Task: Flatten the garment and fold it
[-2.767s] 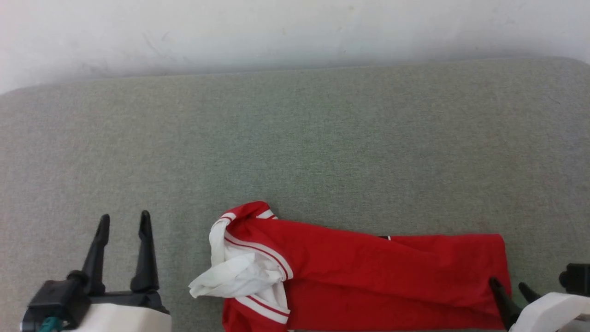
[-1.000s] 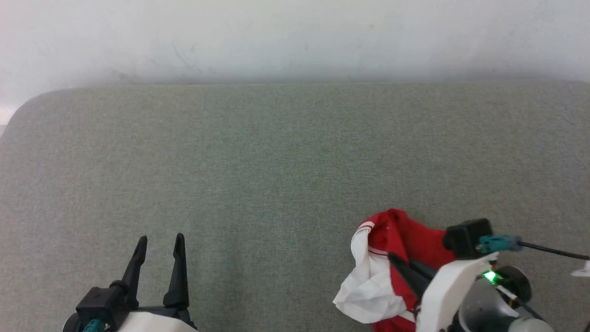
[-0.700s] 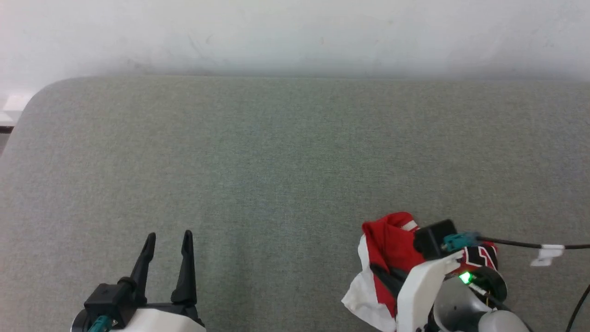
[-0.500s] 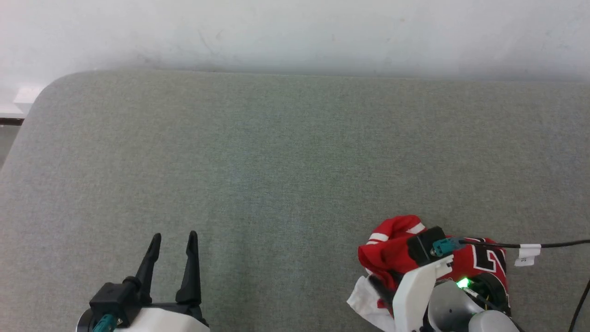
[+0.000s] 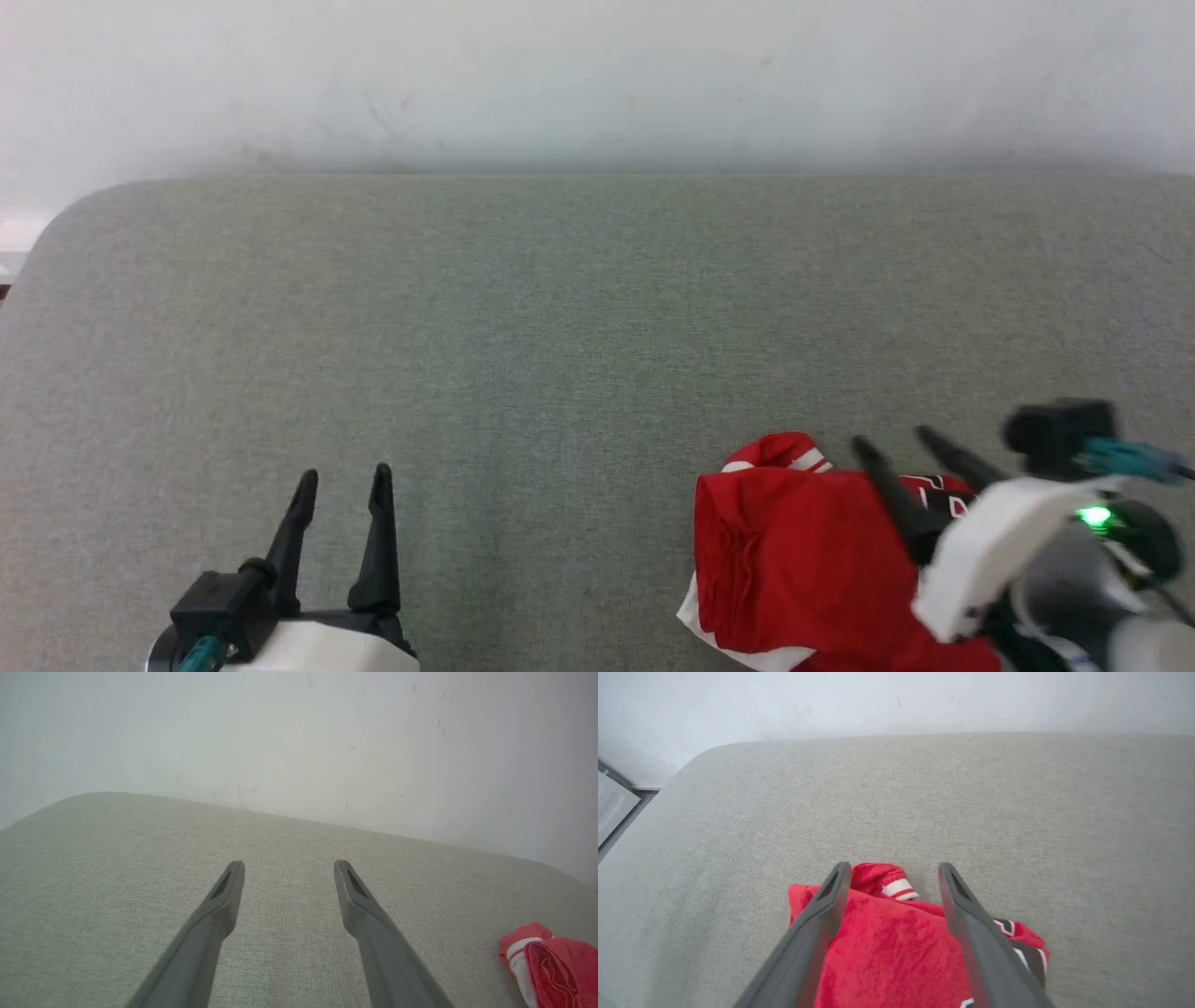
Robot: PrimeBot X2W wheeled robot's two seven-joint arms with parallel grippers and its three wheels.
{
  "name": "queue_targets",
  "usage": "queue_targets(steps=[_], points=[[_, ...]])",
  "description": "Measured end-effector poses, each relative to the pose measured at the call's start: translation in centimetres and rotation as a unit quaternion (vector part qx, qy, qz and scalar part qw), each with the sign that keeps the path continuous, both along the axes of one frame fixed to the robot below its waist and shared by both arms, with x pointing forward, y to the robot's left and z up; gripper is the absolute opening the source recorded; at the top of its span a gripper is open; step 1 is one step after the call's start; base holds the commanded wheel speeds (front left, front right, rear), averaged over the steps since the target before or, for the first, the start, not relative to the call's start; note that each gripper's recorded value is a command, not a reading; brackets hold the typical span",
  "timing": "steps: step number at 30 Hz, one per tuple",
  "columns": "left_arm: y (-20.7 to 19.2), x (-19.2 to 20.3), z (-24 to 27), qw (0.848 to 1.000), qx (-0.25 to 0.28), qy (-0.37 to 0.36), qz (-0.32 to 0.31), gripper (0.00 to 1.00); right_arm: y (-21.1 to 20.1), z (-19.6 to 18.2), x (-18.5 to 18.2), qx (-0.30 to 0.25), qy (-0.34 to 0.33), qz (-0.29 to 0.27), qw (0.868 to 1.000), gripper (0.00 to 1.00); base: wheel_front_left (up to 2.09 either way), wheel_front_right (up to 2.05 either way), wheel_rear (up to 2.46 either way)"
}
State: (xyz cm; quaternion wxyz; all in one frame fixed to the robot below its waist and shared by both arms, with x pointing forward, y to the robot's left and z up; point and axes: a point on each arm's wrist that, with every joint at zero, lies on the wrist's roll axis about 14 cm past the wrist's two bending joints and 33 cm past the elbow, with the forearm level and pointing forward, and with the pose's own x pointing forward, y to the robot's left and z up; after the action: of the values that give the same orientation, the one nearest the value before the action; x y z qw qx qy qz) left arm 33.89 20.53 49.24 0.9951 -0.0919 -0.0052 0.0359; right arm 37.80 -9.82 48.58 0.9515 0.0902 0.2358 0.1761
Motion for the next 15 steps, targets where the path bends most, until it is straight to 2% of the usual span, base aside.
queue_targets(steps=[3,5,7,15], points=[[-0.1,0.5,0.8,1.0,0.006,-0.012,-0.006,1.0,-3.7,1.0,-0.1,-0.01,-0.037,-0.055,0.998,1.0,0.0,0.0,0.0],[-0.1,0.8,0.9,1.0,0.01,-0.014,-0.009,1.0,-6.1,-0.4,-0.9,-0.047,-0.025,-0.076,0.996,1.0,0.0,0.0,0.0],[-0.3,1.1,0.8,1.0,0.013,-0.012,-0.013,1.0,-7.7,-2.0,-1.7,-0.049,-0.004,-0.1,0.994,1.0,0.0,0.0,0.0],[-0.4,1.5,0.2,0.999,0.023,-0.002,-0.022,1.0,-7.5,-7.9,-3.9,-0.046,0.088,-0.104,0.99,1.0,0.0,0.0,0.0]])
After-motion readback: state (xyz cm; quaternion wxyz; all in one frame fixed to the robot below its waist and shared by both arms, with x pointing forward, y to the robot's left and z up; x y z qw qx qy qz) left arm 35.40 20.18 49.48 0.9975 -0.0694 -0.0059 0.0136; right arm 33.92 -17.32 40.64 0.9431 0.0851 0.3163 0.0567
